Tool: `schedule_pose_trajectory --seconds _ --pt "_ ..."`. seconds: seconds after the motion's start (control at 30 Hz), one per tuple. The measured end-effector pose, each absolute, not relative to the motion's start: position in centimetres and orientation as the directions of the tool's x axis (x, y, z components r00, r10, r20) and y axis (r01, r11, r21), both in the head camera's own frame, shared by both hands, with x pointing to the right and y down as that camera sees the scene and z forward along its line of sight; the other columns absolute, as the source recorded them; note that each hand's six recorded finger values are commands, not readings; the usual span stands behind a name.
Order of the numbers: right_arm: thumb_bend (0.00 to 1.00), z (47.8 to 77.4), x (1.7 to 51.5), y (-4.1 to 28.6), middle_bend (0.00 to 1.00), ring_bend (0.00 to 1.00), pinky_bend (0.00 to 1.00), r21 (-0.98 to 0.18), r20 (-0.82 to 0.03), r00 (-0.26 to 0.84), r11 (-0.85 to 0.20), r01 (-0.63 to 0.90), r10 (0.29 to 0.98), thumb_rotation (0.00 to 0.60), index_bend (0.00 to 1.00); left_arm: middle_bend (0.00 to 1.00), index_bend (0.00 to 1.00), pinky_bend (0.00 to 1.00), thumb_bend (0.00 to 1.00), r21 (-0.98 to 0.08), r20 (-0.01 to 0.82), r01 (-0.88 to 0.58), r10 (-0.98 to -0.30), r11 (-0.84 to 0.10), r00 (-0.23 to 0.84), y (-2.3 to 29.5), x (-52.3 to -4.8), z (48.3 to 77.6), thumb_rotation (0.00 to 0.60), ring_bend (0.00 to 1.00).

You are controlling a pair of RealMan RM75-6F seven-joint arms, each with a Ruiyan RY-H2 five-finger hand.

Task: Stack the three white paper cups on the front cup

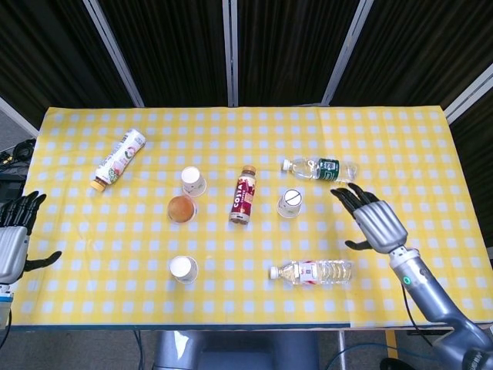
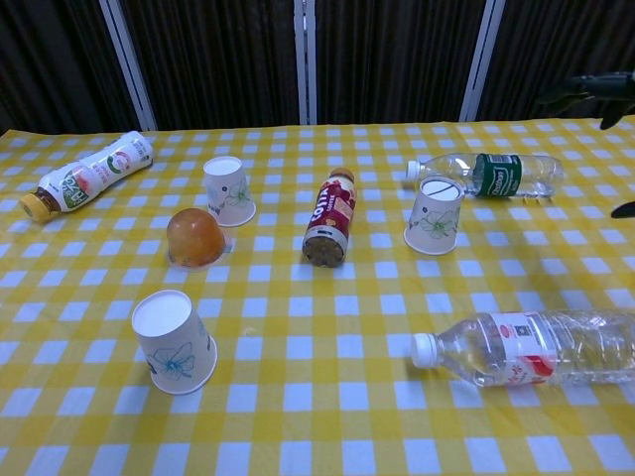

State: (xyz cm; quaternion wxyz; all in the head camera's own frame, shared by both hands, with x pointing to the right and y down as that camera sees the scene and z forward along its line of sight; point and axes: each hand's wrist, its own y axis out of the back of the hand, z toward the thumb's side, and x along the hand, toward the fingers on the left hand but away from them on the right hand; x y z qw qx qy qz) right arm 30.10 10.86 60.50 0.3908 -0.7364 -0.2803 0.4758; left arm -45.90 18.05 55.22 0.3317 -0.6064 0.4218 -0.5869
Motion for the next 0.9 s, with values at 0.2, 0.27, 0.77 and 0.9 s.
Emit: schedule_pose_trajectory --seconds 0.2,0.27,0.77,0.9 --pt "0.02 63.1 26.0 8.3 0.17 0.1 0.29 -0.787 -0.521 0.408 -0.607 0.112 0.75 0.6 0.11 0.0 0.0 0.0 0.02 -0.893 0.444 -0.117 -0.894 -0.435 -0.06 17.8 -46.3 55.6 0.6 0.0" --pt "0.02 64.2 25.0 7.7 0.17 0.11 0.29 -0.776 -0.534 0.405 -0.621 0.114 0.742 0.6 0.11 0.0 0.0 0.0 0.02 -0.893 0.444 -0.116 -0.893 -0.435 -0.066 17.7 -46.5 55.7 0.6 0.0" --pt "0.02 69.0 20.7 5.9 0.19 0.13 0.31 -0.749 -0.591 0.385 -0.66 0.064 0.709 0.6 0.14 0.0 0.0 0.0 0.02 -0.885 0.463 -0.117 -0.881 -0.451 -0.098 17.4 -47.4 56.4 0.6 0.0" --pt "0.03 69.7 20.5 5.5 0.22 0.16 0.31 -0.757 -0.595 0.372 -0.652 0.036 0.712 0.6 0.16 0.0 0.0 0.0 0.02 -0.883 0.467 -0.116 -0.878 -0.456 -0.102 17.3 -47.5 56.6 0.6 0.0"
